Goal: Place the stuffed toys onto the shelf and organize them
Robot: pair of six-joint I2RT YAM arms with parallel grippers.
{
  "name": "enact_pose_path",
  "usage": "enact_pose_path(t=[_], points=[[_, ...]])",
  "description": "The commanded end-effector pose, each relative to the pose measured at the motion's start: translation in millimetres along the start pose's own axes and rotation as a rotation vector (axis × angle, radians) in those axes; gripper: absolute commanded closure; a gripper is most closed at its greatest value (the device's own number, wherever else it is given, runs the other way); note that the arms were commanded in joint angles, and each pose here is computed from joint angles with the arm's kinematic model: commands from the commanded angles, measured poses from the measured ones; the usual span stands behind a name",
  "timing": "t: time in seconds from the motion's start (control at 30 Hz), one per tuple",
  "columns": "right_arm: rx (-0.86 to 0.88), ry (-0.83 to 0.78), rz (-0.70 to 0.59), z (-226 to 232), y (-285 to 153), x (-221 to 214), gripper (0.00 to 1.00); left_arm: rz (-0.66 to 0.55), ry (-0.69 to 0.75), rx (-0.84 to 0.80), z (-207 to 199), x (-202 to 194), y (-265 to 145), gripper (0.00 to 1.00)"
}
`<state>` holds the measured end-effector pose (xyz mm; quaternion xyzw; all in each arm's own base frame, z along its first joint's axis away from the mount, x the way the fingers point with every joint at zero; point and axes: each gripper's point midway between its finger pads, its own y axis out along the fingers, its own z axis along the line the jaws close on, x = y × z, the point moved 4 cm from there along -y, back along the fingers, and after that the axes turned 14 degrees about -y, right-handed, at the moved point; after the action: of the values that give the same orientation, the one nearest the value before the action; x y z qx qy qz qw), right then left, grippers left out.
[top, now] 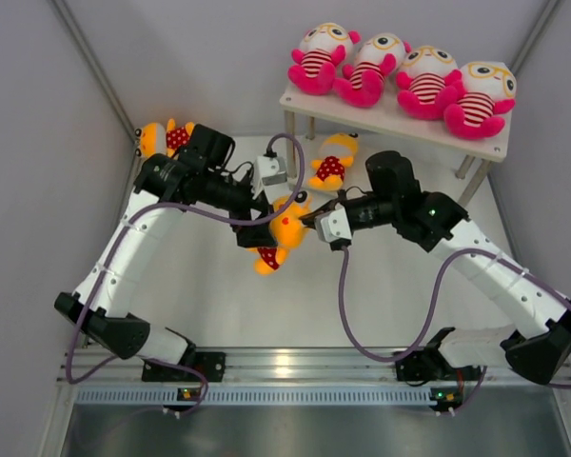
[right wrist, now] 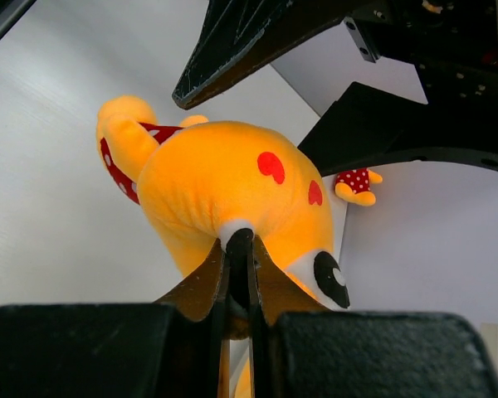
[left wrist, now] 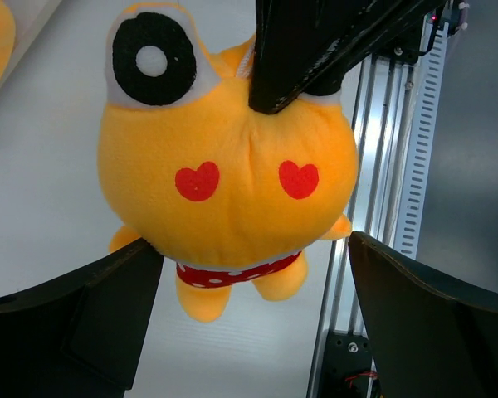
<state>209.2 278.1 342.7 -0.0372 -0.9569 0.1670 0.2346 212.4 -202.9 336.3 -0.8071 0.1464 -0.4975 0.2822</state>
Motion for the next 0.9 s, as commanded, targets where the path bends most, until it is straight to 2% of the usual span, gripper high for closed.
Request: enact_pose_path(t=[0.0, 0.13, 0.27, 0.3, 0.33, 0.4, 0.43, 0.5, 0.63, 0.67, 0.7, 0.73, 0.77, 0.83, 0.87], points=[[-0.040, -0.077, -0.011, -19, -3, 7, 1.00, -0.061, 0.064, -0.056, -20, 8, -8, 0.02], [-0.080, -0.096, -0.075, -25, -2, 18, 1.00, -0.035, 0.014, -0.051, -9, 10, 2, 0.04], [-0.081, -0.105, -0.126, -27, -1, 26, 1.00, -0.029, -0.032, -0.046, 0, 20, 9, 0.18], [-0.080, -0.105, -0.135, -27, -1, 27, 1.00, -0.037, -0.045, -0.049, 0, 25, 10, 0.26], [-0.079, -0.105, -0.143, -27, 0, 28, 1.00, -0.032, -0.058, -0.056, 3, 25, 13, 0.43], [-0.086, -0.097, -0.157, -26, 1, 28, 1.00, -0.024, -0.075, -0.069, 2, 24, 17, 0.63], [-0.105, -0.113, -0.157, -29, 1, 28, 1.00, -0.018, -0.078, -0.072, 2, 22, 18, 0.83], [-0.113, -0.102, -0.144, -25, 3, 24, 1.00, -0.005, -0.088, -0.075, 2, 17, 21, 1.00], [-0.159, -0.041, -0.105, -28, 6, 10, 0.99, 0.010, -0.104, -0.050, 3, 6, 22, 1.00], [-0.243, 0.034, -0.065, -35, 6, 2, 0.92, -0.010, -0.130, -0.021, 7, 6, 24, 1.00], [-0.309, 0.069, -0.044, -41, 4, -1, 0.79, -0.021, -0.149, 0.021, 13, 7, 25, 1.00], [-0.363, 0.129, -0.023, -36, 2, -7, 0.51, -0.025, -0.163, 0.107, 25, 7, 25, 1.00], [-0.491, 0.231, 0.001, -48, -7, -10, 0.38, -0.045, -0.211, 0.168, 35, 9, 26, 1.00], [-0.572, 0.358, 0.030, -44, -13, -16, 0.15, -0.062, -0.262, 0.264, 51, 11, 26, 1.00], [-0.632, 0.483, 0.059, -40, -18, -20, 0.12, -0.074, -0.307, 0.336, 61, 11, 22, 1.00]])
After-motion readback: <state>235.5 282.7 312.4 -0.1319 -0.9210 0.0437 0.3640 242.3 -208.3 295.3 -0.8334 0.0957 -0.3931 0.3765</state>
